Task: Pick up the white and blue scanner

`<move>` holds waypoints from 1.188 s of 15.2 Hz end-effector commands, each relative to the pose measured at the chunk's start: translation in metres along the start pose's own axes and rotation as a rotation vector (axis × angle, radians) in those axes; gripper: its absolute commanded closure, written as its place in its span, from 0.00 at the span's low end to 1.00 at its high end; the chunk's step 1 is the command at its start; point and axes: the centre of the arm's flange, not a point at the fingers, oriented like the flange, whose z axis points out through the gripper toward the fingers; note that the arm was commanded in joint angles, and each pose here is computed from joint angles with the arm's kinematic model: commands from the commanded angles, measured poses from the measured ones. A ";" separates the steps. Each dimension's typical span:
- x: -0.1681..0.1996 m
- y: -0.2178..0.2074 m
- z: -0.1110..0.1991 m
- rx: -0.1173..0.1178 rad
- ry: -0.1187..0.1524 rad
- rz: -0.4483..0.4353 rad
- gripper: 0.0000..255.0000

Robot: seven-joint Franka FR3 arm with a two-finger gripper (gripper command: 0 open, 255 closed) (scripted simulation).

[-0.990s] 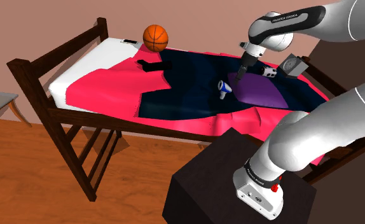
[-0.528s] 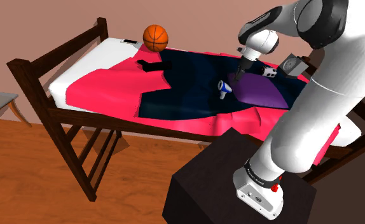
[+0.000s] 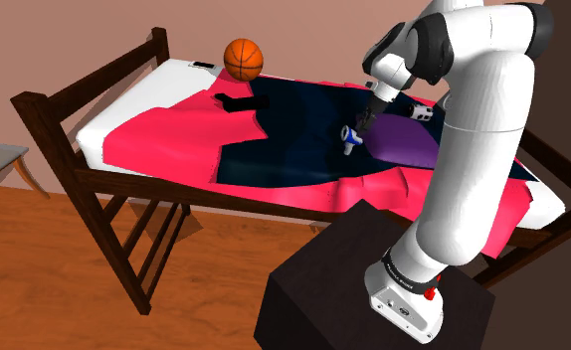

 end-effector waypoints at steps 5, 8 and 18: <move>-0.005 0.004 0.024 0.000 0.001 -0.001 0.00; -0.005 0.004 0.023 0.000 0.001 -0.001 1.00; -0.001 0.002 0.009 0.000 0.001 -0.001 1.00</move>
